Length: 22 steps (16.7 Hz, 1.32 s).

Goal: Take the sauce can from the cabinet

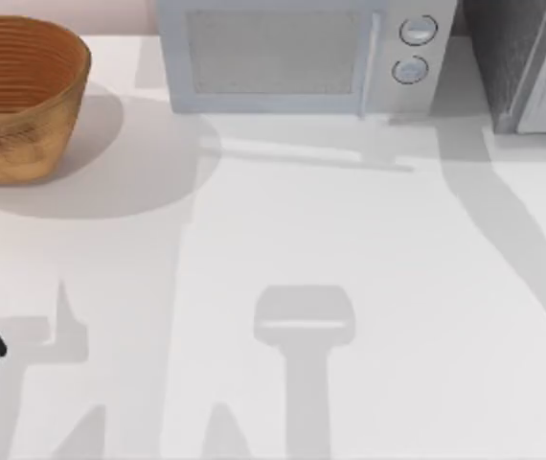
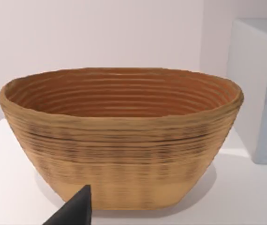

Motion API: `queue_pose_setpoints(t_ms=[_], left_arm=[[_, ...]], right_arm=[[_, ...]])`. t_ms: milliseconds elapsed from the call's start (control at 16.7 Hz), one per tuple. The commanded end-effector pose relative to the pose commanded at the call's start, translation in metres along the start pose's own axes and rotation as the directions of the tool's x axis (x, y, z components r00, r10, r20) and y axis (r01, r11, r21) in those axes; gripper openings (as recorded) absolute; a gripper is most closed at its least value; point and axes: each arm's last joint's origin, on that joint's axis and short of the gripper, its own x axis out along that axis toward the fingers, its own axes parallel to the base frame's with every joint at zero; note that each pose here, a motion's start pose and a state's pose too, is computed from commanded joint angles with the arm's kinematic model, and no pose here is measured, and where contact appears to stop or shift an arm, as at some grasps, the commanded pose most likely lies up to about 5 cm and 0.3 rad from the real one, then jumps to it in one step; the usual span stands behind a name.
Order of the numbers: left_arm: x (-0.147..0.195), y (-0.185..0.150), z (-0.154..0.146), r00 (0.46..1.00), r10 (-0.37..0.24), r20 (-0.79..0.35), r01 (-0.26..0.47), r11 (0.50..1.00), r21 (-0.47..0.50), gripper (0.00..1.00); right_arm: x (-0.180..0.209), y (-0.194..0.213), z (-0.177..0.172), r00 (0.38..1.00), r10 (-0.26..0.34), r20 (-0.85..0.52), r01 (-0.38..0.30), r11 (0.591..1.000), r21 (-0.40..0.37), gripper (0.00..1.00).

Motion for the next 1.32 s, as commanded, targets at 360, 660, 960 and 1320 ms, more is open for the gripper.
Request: queue_pose_setpoints(t_ms=[360,660,960,1320], left_arm=[[0.000,0.000,0.000,1.000,0.000,0.000,0.000,1.000,0.000,1.00],[0.000,0.000,0.000,1.000,0.000,0.000,0.000,1.000,0.000,1.00],[0.000,0.000,0.000,1.000,0.000,0.000,0.000,1.000,0.000,1.00],[0.000,0.000,0.000,1.000,0.000,0.000,0.000,1.000,0.000,1.00]], right_arm=[[-0.017,-0.005,0.004,1.000,-0.003,0.004,0.003,1.000,0.004,0.00],[-0.030,-0.033,0.004,0.995,-0.083,0.054,0.082,0.996,0.019,0.00],[-0.094,-0.078,-0.023,0.987,-0.079,0.138,0.078,0.997,0.013,0.00],[-0.158,-0.098,-0.126,0.975,-0.014,0.220,0.011,1.000,0.014,0.00]])
